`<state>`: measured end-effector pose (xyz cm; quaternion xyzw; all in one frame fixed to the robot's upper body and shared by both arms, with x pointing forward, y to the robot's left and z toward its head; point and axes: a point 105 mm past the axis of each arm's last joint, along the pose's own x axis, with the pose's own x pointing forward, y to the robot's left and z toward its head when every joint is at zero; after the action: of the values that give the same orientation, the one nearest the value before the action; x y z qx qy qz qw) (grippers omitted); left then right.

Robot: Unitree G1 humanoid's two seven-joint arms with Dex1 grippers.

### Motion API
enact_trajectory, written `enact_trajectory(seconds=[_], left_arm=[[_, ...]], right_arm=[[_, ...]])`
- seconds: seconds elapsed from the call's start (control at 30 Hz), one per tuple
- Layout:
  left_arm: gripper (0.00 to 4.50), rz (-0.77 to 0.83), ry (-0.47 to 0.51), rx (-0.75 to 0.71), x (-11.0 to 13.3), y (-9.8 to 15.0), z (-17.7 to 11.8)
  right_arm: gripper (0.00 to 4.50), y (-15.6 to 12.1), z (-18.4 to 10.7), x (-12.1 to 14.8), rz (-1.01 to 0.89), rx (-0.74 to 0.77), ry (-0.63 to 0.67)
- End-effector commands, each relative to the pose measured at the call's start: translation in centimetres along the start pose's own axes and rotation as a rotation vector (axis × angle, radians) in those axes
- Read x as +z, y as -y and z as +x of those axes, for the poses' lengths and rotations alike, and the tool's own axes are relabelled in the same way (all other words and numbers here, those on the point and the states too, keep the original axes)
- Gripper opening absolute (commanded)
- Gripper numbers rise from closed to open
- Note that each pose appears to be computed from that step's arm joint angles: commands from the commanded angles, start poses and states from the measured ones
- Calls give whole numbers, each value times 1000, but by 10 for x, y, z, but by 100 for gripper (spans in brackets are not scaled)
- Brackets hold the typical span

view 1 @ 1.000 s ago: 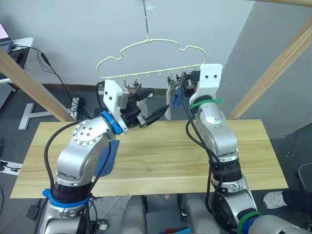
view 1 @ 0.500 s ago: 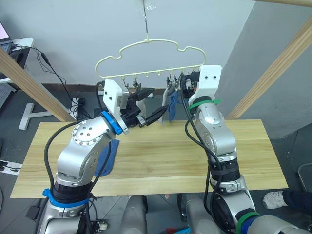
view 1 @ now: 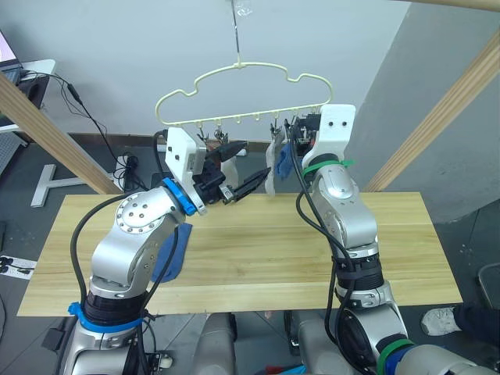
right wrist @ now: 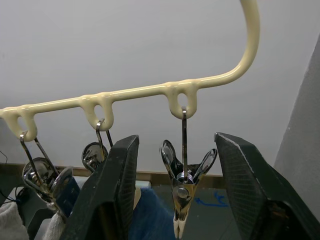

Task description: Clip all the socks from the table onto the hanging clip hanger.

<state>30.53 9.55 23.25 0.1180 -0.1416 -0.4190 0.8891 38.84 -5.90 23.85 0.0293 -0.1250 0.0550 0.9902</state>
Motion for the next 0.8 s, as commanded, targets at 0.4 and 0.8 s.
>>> enact_trajectory(seconds=[0.4, 0.8], left_arm=[[353, 48, 50, 5, 15, 4, -1], [353, 46, 64, 10, 18, 4, 0]], right_arm=[[250, -20, 3, 20, 51, 60, 66], [250, -21, 6, 22, 60, 63, 79]])
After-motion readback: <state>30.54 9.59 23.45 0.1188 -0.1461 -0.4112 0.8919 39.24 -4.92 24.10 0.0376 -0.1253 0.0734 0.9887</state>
